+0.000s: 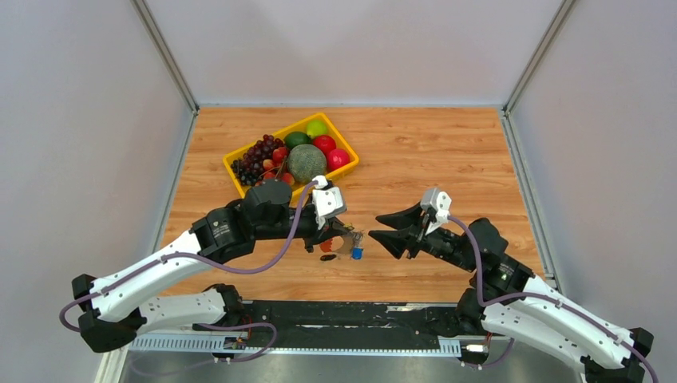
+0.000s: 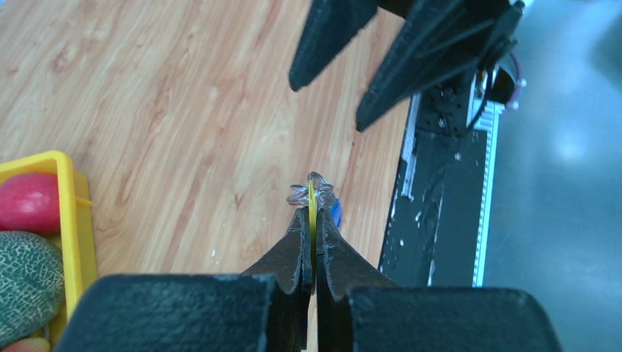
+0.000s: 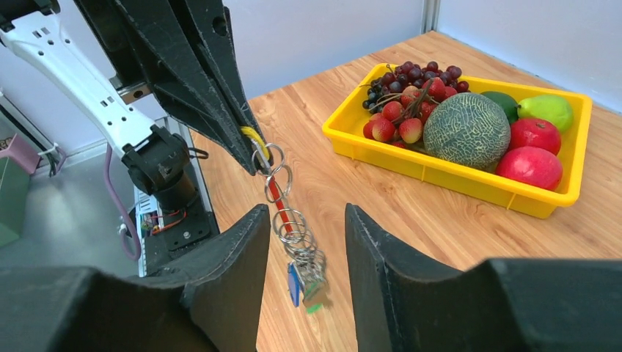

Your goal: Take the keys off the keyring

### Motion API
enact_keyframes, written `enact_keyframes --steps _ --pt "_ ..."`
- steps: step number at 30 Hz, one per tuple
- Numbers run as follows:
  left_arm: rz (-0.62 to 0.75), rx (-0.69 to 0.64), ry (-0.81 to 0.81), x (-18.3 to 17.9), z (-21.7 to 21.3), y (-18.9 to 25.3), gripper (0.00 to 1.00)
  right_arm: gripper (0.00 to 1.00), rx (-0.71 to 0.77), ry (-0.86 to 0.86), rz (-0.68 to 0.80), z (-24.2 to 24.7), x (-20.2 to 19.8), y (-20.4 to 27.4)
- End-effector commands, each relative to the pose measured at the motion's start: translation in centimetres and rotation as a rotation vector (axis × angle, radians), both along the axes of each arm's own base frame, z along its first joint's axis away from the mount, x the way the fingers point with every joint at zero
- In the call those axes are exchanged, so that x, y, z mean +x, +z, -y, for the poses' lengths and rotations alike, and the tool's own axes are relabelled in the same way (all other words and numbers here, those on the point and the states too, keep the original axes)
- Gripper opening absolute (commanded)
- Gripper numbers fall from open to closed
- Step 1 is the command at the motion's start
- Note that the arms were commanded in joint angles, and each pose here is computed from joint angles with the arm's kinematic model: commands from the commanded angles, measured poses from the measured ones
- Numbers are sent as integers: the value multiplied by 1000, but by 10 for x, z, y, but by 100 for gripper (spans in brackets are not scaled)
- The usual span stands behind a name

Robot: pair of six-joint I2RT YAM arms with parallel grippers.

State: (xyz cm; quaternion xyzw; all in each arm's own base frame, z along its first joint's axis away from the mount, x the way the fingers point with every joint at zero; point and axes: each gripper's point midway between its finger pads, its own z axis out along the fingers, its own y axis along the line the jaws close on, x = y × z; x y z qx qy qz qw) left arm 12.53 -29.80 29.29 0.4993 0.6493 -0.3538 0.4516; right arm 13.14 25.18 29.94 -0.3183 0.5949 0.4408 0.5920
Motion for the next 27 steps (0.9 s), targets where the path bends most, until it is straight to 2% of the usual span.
enact_keyframes --steps 1,4,13,19,23,27 --pt "88 1 -126 -12 0 25 0 45 12 21 88 -3 0 25" --pt "90 84 -168 -17 -8 16 0 42 -29 -19 93 -5 10 14" --pt "115 285 -220 -18 -32 -2 0 47 -72 124 109 -24 -5 0" --pt "114 426 -222 -15 -41 -21 0 47 -90 191 98 -35 -11 -9" --pt "195 533 -210 -11 -49 -27 0 47 -96 190 94 -37 -9 -15" --pt "328 657 -122 8 -62 -21 0 47 -90 173 98 -36 -6 -18"
